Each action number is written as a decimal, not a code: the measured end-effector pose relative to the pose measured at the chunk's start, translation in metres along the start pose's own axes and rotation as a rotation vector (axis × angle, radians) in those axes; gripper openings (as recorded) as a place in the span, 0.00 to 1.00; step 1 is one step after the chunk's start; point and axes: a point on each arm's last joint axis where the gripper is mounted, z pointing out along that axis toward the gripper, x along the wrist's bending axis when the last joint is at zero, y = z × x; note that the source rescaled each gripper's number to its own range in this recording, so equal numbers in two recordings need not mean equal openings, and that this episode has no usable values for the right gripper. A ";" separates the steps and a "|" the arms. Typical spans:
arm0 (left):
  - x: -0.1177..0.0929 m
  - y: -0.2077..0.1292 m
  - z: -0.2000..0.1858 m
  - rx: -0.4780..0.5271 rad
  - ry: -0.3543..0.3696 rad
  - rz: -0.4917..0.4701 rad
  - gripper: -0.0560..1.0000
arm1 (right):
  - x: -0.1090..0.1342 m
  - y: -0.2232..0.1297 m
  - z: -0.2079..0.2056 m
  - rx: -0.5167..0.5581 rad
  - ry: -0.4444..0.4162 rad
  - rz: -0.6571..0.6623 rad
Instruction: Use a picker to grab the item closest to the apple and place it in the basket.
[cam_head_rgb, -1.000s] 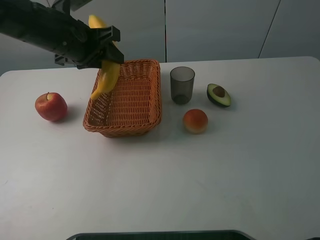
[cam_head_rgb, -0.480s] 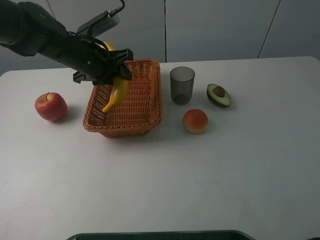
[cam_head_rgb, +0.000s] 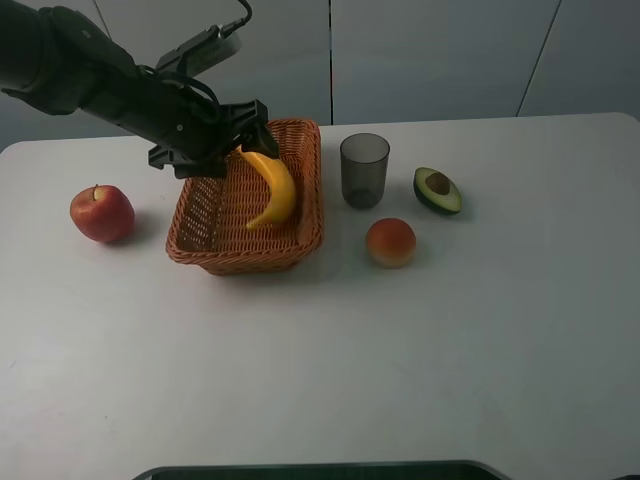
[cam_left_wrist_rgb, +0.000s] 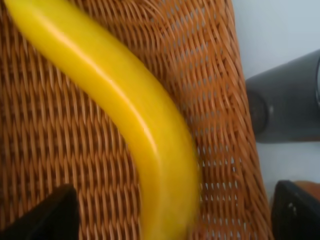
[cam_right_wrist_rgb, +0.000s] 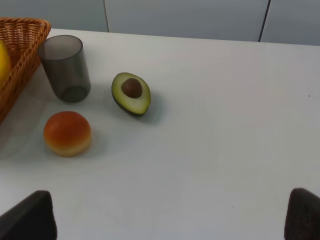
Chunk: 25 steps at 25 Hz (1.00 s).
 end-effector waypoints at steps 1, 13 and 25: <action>0.000 0.000 0.000 0.005 -0.001 0.000 0.99 | 0.000 0.000 0.000 0.000 0.000 0.000; -0.013 0.009 -0.041 -0.042 0.012 0.117 0.99 | 0.000 0.000 0.000 0.000 0.000 0.000; 0.018 0.020 -0.129 -0.034 0.247 0.197 0.99 | 0.000 0.000 0.000 0.000 0.000 0.000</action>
